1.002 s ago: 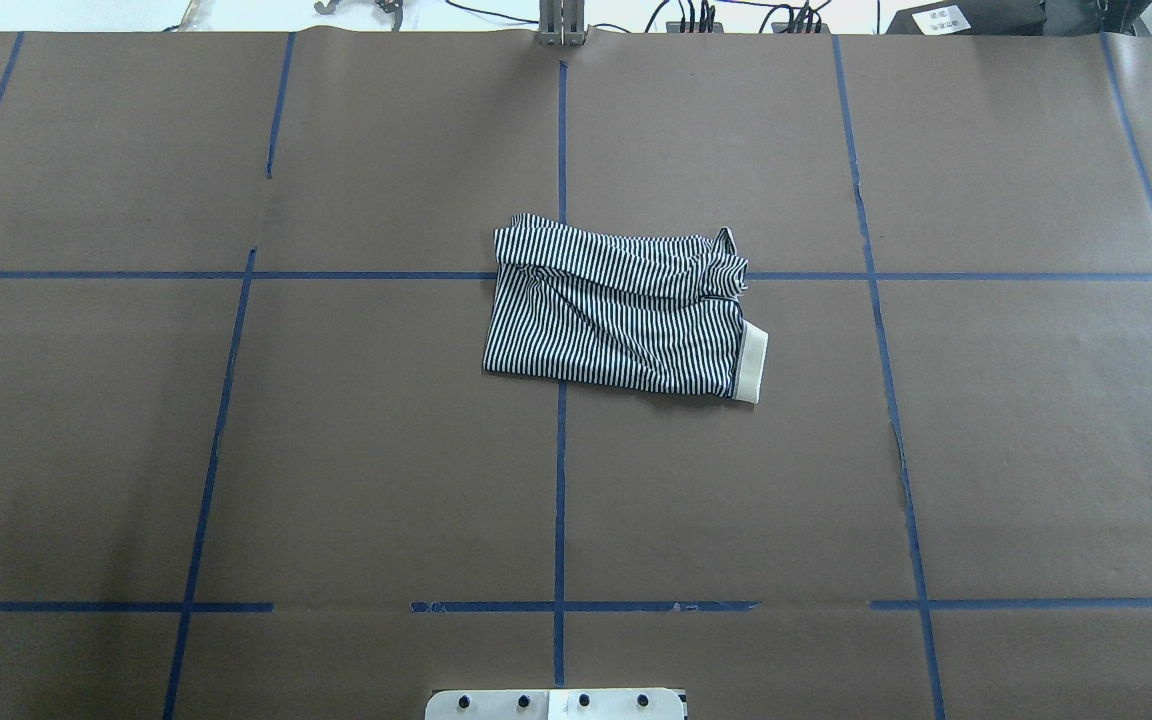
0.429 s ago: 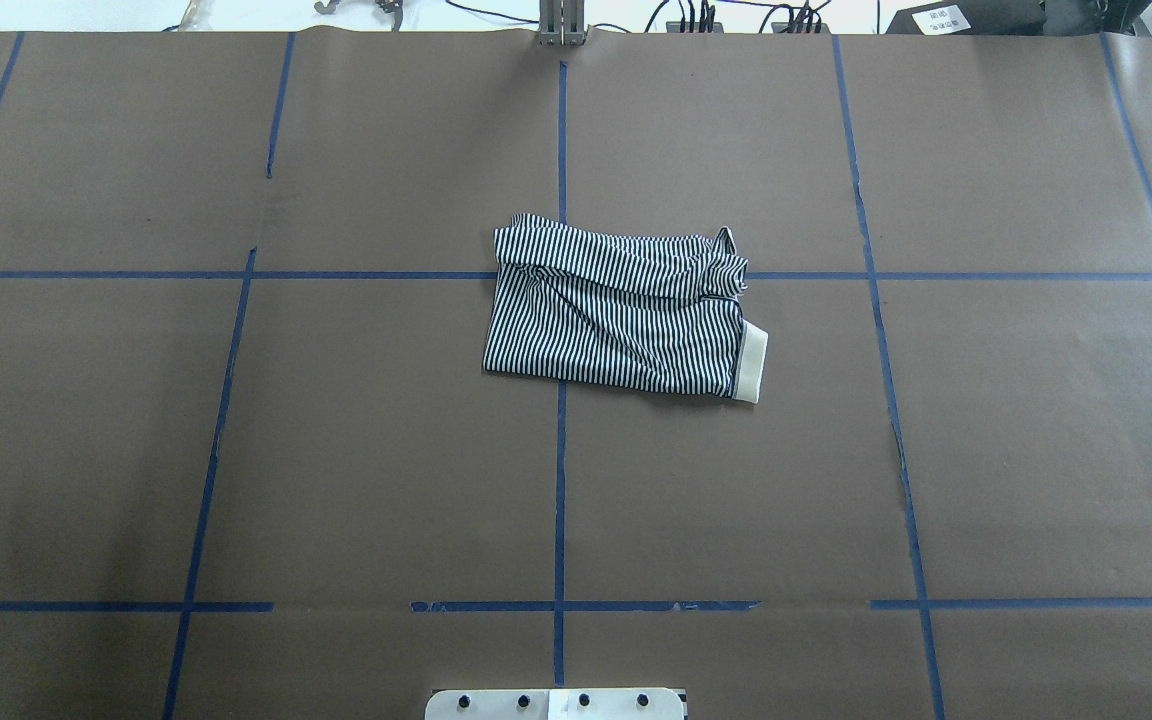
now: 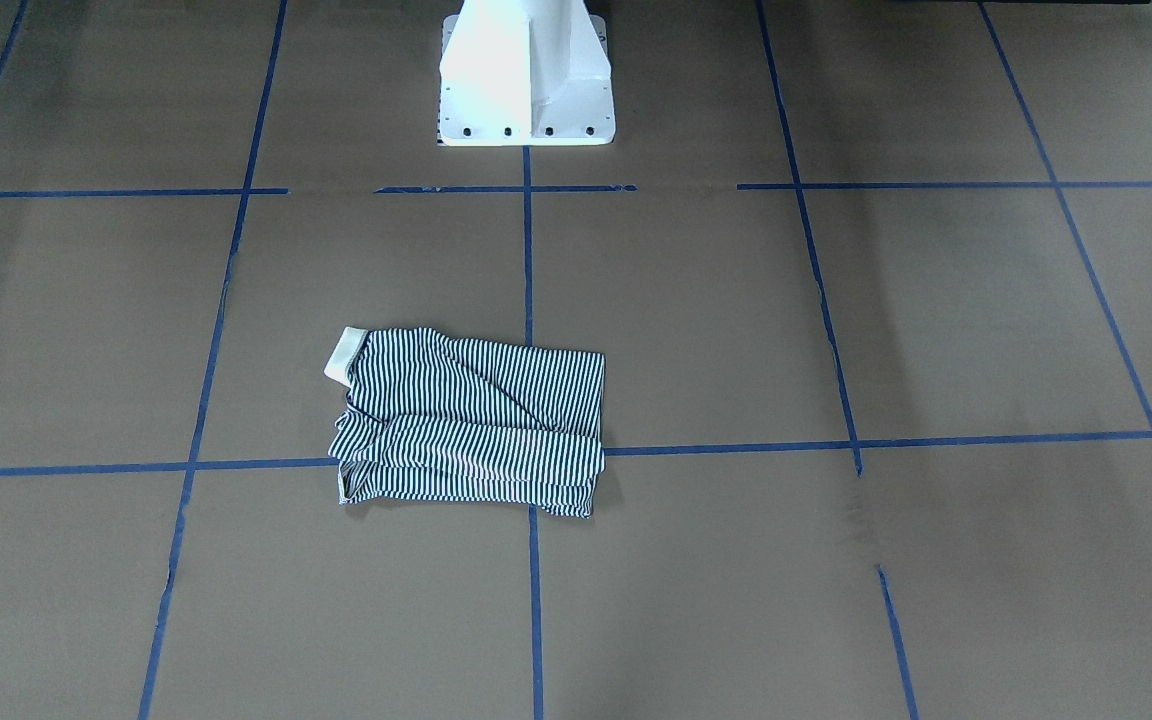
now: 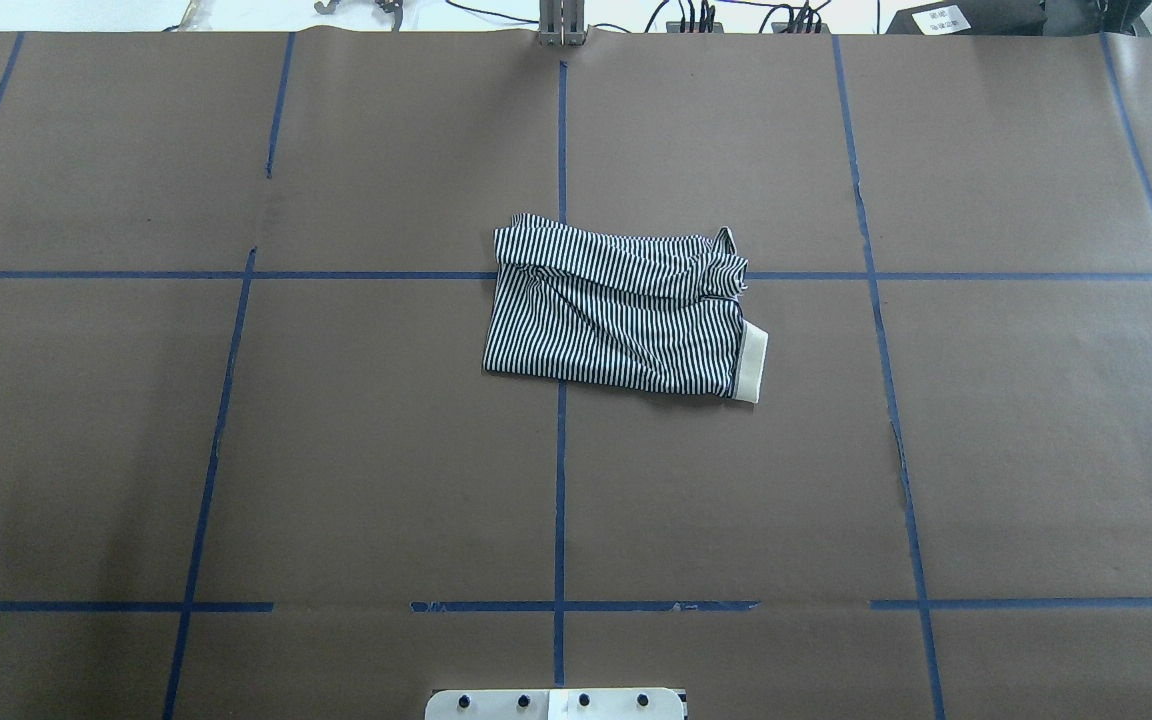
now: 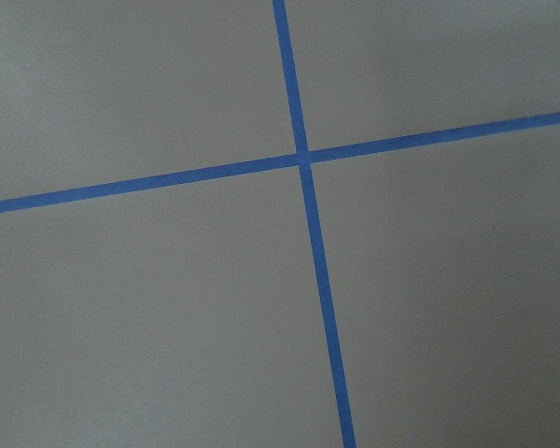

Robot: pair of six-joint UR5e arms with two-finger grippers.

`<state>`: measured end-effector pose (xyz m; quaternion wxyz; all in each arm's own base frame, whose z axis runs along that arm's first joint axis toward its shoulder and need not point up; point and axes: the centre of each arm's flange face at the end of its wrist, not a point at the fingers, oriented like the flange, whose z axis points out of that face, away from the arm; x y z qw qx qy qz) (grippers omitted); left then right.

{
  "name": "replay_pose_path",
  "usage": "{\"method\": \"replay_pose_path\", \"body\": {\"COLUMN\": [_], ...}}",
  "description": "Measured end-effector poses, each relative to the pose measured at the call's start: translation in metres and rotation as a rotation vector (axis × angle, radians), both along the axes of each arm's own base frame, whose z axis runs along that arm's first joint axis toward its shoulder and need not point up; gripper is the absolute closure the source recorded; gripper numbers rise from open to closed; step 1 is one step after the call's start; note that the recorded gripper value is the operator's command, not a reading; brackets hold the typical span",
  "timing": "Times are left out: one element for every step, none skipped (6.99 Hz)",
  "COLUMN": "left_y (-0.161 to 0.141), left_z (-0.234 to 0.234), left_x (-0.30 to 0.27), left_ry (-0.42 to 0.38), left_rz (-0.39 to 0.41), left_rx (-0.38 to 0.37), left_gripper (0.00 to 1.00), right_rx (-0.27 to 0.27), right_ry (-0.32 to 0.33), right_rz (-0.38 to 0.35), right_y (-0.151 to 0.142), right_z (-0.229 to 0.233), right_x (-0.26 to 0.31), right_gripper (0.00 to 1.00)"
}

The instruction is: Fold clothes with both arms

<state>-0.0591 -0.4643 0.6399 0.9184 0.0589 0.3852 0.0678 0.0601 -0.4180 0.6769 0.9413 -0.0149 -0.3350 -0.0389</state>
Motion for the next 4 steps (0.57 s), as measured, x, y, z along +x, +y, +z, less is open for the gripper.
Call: {"method": "replay_pose_path", "body": {"left_y": [0.0000,0.0003,0.0005,0.0006], "left_z": [0.0001,0.0003,0.0006,0.0005], "left_x": [0.0001,0.0001,0.0000,0.0000], "left_ry": [-0.001,-0.001,-0.001,-0.001], "left_rz": [0.000,0.000,-0.001,-0.001], "left_rx": [0.000,-0.001,-0.002,-0.002], "left_gripper": [0.00,0.00,0.00,0.00], "right_rx": [0.018,0.027,0.031,0.033], "right_ry": [0.000,0.000,0.000,0.000], "right_rz": [0.000,0.001,0.001,0.002], "right_y": [0.0016,0.0027,0.0030,0.0030], "right_z": [0.0026,0.0046,0.0053,0.0053], "right_x": [0.0001,0.0001,0.0001,0.0001], "right_gripper": [0.00,0.00,0.00,0.00]}}
